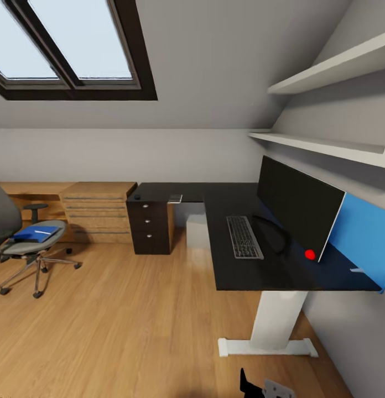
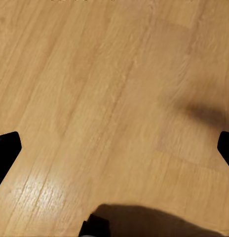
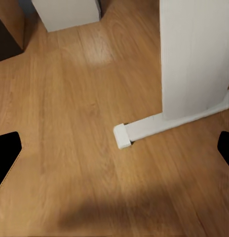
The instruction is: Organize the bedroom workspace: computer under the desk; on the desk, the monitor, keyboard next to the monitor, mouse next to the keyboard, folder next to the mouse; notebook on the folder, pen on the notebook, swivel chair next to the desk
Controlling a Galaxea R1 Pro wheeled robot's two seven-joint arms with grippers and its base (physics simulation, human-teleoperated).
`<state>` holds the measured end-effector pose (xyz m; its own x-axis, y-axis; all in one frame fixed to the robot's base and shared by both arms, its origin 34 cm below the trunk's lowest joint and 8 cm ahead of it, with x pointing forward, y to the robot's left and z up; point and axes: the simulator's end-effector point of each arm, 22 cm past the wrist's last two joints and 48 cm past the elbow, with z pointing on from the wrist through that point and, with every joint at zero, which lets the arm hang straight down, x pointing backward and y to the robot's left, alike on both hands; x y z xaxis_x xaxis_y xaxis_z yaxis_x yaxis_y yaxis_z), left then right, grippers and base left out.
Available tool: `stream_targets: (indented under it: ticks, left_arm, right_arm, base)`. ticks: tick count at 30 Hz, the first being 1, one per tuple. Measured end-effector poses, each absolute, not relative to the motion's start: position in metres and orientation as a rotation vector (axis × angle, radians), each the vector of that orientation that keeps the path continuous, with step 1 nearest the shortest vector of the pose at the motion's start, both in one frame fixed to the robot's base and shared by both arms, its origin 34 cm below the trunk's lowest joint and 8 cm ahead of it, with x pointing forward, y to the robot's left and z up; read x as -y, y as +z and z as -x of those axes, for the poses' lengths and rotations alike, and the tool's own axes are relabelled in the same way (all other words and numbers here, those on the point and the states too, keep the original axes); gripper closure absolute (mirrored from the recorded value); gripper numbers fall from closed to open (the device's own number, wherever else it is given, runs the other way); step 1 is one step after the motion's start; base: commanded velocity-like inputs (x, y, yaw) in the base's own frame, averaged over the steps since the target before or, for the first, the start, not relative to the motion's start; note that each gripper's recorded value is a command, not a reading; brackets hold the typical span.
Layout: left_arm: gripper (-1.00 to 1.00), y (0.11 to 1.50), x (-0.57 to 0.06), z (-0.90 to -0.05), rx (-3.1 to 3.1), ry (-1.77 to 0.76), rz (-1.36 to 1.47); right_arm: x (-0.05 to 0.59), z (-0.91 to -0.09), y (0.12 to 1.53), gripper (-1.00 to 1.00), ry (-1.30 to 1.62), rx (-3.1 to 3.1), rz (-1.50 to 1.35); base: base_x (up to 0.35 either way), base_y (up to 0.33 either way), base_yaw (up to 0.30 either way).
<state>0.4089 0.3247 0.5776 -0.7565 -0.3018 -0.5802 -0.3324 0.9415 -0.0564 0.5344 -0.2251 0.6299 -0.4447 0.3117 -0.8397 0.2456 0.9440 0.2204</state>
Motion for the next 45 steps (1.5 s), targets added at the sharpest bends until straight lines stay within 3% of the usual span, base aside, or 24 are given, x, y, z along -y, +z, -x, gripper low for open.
stream_targets:
  ticks: [22,45]
  left_arm:
    - [-1.0,0.579,-0.324,-0.41,-2.475,0.062,0.447]
    - [-1.0,0.581,-0.325,-0.413,-2.466,0.061,0.448]
  right_arm:
    - [0.217,-0.539,0.652,-1.0,0.071,-1.946,-0.389]
    - [0.215,-0.54,0.656,-1.0,0.073,-1.935,-0.388]
  base:
    - [0.319,0.011,0.27]
    - [0.274,0.216,0.273]
